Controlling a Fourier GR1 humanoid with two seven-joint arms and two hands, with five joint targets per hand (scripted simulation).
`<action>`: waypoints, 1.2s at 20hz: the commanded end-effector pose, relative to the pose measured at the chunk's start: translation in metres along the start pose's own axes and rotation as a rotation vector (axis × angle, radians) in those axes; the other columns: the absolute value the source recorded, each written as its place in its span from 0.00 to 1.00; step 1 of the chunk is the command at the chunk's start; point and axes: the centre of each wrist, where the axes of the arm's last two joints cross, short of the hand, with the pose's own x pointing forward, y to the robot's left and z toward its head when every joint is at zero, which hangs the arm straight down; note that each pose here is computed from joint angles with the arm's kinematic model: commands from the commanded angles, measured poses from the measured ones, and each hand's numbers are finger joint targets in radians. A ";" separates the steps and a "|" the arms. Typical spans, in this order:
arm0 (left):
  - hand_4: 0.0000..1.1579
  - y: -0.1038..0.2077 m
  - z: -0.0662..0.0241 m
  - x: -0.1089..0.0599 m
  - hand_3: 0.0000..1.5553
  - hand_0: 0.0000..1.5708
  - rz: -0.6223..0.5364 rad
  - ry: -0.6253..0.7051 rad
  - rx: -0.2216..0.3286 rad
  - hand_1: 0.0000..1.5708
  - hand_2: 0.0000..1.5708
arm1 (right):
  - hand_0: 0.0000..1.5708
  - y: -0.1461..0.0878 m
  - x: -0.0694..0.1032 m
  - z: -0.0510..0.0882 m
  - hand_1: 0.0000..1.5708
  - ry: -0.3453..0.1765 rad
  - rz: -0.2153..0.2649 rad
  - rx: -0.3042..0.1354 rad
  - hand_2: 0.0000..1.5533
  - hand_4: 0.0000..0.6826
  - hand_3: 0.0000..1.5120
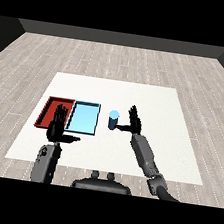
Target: Pick the blue can and put it in the blue box
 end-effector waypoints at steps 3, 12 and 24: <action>0.00 0.004 -0.0029 -0.006 0.00 0.00 -0.003 -0.002 0.012 0.00 0.00 | 0.00 0.012 0.000 -0.009 0.00 0.025 -0.018 -0.013 0.00 0.00 0.00; 0.00 0.003 0.0015 -0.009 0.00 0.00 -0.030 -0.009 0.018 0.00 0.00 | 0.00 0.022 -0.021 -0.002 0.00 0.053 -0.034 0.026 0.00 0.00 0.00; 0.00 0.013 0.0072 -0.006 0.00 0.00 -0.044 -0.015 0.016 0.00 0.00 | 0.00 0.039 -0.011 -0.025 0.00 0.068 -0.027 0.062 0.00 0.00 0.00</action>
